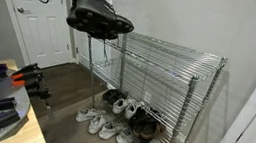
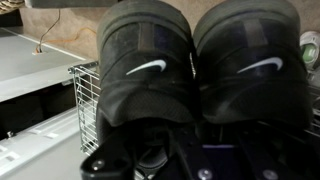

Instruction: Move the black shoes to the rack above them

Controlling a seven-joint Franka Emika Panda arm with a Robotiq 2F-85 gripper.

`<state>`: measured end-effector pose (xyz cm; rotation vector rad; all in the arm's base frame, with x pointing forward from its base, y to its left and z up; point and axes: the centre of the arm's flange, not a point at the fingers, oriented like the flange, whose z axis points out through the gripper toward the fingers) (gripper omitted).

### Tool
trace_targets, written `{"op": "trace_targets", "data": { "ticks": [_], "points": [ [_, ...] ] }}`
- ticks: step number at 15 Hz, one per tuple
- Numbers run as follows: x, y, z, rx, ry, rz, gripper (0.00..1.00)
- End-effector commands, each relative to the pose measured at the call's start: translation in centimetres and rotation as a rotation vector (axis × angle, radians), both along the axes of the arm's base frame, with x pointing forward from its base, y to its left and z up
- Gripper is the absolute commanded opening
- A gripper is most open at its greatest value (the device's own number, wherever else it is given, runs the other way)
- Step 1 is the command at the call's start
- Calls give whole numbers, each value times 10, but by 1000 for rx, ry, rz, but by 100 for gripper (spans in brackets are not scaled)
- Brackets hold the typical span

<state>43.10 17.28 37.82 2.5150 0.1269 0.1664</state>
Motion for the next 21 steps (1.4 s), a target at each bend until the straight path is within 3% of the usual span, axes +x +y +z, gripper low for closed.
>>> {"op": "trace_targets", "data": {
  "ticks": [1,5,11,12,16,21],
  "points": [
    [1,-13,26,-51,-138,49,7],
    [10,-21,17,5,-274,98,7],
    [42,-46,-31,203,-421,139,7],
    [51,-21,-34,251,-448,125,7],
    [85,-6,-51,425,-484,80,7],
    [111,-15,-68,543,-516,50,7]
  ]
}}
